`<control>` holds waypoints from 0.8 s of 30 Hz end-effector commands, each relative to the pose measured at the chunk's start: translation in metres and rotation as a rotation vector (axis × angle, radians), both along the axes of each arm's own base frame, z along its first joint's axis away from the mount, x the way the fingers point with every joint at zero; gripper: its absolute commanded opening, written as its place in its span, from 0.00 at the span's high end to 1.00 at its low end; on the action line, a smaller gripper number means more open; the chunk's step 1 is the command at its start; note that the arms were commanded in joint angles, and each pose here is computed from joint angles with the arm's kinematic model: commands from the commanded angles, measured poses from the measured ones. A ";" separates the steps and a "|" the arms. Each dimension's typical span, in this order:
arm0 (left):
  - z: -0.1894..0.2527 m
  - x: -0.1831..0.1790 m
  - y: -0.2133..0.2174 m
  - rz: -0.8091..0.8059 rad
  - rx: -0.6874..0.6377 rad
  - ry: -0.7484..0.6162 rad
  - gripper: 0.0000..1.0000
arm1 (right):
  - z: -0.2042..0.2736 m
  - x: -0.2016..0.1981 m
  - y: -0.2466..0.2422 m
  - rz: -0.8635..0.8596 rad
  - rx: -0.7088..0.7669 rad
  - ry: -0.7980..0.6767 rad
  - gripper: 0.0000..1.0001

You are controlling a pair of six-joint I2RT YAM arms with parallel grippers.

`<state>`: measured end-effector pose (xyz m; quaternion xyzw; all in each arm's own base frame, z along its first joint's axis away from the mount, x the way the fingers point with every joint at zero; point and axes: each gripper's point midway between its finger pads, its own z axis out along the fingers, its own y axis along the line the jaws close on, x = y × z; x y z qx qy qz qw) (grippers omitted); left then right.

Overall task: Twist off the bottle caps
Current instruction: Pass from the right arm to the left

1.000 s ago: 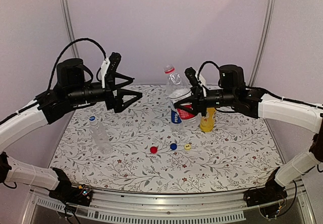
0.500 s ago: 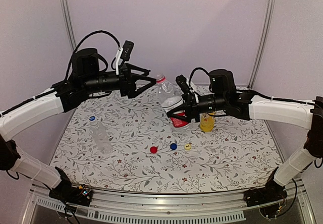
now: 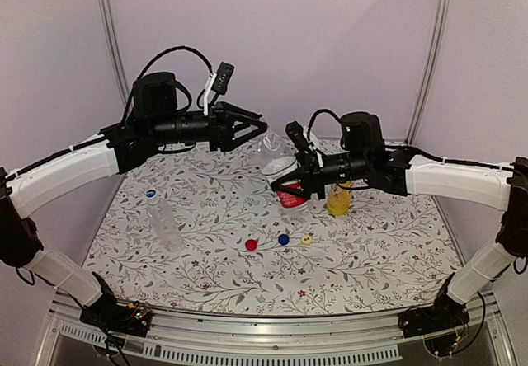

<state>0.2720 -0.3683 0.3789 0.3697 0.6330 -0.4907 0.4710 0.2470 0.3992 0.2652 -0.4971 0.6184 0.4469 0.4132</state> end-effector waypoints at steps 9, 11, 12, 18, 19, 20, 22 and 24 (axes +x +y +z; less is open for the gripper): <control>0.006 -0.012 -0.018 -0.093 -0.015 -0.005 0.56 | 0.008 0.001 0.004 0.001 0.015 -0.026 0.55; 0.005 -0.012 -0.019 -0.095 -0.014 -0.006 0.58 | 0.009 0.001 0.004 0.000 0.015 -0.027 0.54; 0.006 -0.012 -0.019 -0.097 -0.015 -0.008 0.60 | 0.008 0.002 0.004 -0.002 0.013 -0.026 0.54; 0.015 -0.015 -0.015 -0.095 -0.023 -0.052 0.77 | 0.003 0.003 0.002 -0.016 -0.003 -0.023 0.52; 0.017 -0.016 -0.015 -0.095 -0.023 -0.062 0.82 | 0.002 0.003 0.002 -0.020 -0.005 -0.021 0.50; 0.018 -0.016 -0.014 -0.095 -0.022 -0.073 0.87 | 0.001 0.004 0.002 -0.024 -0.010 -0.018 0.48; 0.021 -0.016 -0.012 -0.092 -0.018 -0.087 0.98 | 0.000 0.005 0.000 -0.035 -0.019 -0.010 0.41; 0.022 -0.015 -0.010 -0.079 -0.009 -0.095 1.00 | -0.001 0.006 -0.001 -0.054 -0.027 -0.005 0.33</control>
